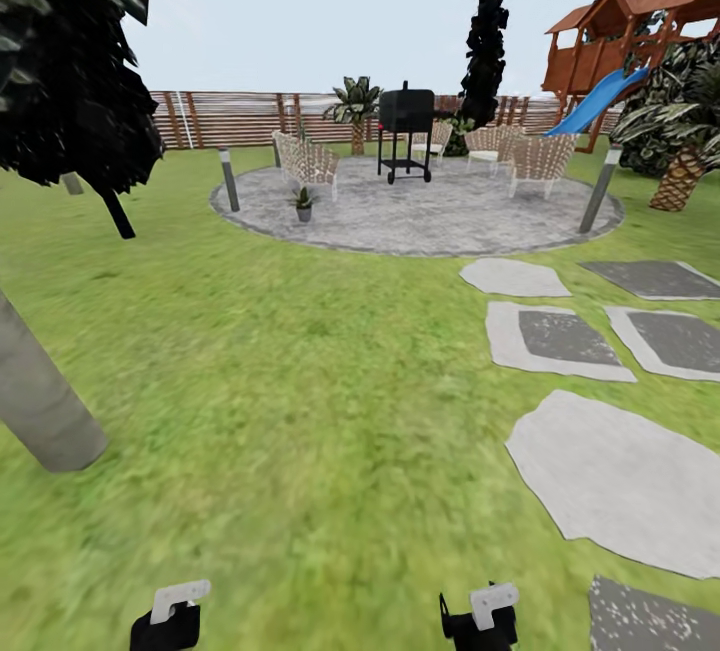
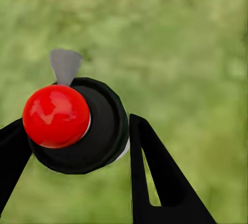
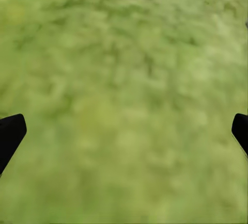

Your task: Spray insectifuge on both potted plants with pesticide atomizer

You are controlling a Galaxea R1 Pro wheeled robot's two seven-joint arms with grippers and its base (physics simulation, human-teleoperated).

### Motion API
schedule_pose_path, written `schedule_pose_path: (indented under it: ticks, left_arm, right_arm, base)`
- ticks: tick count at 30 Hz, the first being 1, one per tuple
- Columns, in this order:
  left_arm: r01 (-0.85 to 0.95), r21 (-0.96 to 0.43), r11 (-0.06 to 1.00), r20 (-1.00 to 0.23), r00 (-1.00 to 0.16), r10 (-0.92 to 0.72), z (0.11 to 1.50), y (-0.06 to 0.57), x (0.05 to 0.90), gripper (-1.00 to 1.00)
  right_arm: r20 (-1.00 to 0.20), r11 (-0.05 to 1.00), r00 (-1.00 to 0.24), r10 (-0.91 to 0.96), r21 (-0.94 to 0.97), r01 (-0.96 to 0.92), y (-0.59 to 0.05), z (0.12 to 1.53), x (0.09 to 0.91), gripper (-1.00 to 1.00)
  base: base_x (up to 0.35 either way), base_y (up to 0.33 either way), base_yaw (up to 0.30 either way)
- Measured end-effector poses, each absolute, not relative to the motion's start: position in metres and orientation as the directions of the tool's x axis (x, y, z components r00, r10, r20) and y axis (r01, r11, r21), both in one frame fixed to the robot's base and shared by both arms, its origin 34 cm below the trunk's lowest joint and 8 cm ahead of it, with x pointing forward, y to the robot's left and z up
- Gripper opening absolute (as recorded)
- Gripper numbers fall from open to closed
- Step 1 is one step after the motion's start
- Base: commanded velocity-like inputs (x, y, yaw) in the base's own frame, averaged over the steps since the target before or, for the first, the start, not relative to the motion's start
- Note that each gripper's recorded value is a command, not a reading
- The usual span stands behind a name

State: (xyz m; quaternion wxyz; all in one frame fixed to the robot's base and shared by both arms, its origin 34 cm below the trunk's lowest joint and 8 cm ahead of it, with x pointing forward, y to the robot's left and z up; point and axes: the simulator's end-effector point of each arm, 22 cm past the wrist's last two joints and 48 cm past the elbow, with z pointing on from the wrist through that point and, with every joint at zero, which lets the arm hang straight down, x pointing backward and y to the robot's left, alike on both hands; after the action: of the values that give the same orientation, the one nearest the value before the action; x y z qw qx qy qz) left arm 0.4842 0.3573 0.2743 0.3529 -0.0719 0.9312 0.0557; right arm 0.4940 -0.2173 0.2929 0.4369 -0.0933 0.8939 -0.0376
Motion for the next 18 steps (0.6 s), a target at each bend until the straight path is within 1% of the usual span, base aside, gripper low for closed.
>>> schedule_pose_path:
  ticks: [18]
  left_arm:
    - [-0.173, 0.053, 0.983, -0.667, -0.739, -0.095, 0.2750, 0.3573, 0.4848, -1.00]
  right_arm:
    - [-0.775, 0.980, -0.599, -0.200, -0.149, -0.134, -0.2173, 0.2937, 0.4945, 1.00]
  base:
    - [0.337, 0.000, 0.000]
